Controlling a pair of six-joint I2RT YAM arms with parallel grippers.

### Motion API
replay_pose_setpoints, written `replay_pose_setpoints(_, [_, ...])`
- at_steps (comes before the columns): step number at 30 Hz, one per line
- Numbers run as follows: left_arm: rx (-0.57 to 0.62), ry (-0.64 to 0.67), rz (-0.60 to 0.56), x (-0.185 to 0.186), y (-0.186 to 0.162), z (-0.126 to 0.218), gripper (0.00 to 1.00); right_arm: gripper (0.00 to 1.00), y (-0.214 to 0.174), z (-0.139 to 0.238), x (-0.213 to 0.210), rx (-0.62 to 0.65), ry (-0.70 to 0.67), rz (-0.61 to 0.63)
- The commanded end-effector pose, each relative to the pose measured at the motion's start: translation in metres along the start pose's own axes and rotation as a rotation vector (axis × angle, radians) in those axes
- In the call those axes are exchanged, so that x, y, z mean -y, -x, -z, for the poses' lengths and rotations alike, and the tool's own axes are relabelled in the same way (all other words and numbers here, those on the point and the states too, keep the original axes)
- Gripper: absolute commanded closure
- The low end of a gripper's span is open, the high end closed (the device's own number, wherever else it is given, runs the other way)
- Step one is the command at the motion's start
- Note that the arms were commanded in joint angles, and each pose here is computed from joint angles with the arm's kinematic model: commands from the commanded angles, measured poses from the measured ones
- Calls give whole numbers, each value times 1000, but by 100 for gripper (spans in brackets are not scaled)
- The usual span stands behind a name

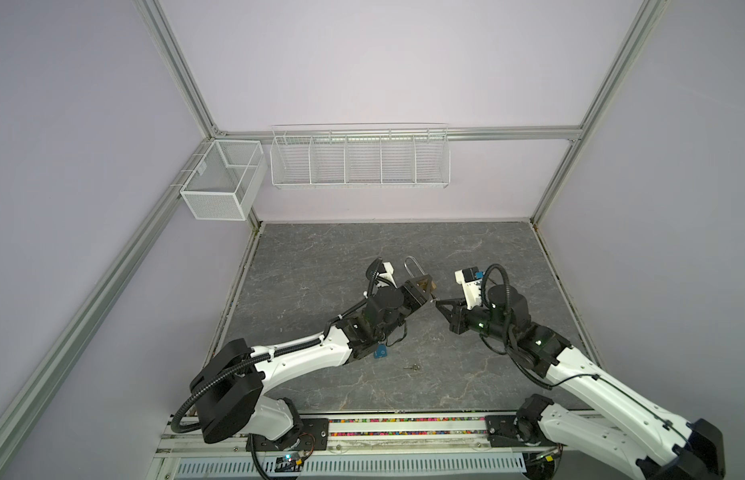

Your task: Unlock with the key

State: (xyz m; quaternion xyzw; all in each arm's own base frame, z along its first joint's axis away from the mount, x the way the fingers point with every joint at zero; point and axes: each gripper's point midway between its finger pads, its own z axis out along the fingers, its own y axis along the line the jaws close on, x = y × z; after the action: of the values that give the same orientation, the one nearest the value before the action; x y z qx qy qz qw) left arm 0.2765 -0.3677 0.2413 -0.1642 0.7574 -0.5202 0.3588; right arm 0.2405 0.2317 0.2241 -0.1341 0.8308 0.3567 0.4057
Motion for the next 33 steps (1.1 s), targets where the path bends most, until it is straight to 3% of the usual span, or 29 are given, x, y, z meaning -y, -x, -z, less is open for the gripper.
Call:
replay_pose_setpoints(1, [38, 16, 1, -8, 4, -5, 100, 94, 24, 8, -15, 74, 46, 35])
replay_pose_setpoints(5, [45, 25, -8, -6, 8, -4, 100, 92, 22, 12, -9, 75, 9, 39])
replay_pose_setpoints(11, [54, 14, 38, -14, 18, -2, 100, 48, 19, 18, -3, 79, -20, 44])
replay_pose_setpoints(14, [50, -10, 79, -18, 22, -2, 100, 45, 15, 20, -1, 77, -26, 43])
replay_pose_setpoints(17, [35, -33, 100, -18, 24, -2, 100, 34, 11, 25, 0, 83, -26, 48])
replay_pose_setpoints(25, [-38, -204, 219, -5, 19, 0, 100, 34, -6, 28, 2, 144, 47, -10])
replay_pose_setpoints(33, [-123, -406, 460, 10, 7, -8, 100, 35, 11, 27, -4, 246, 87, 14])
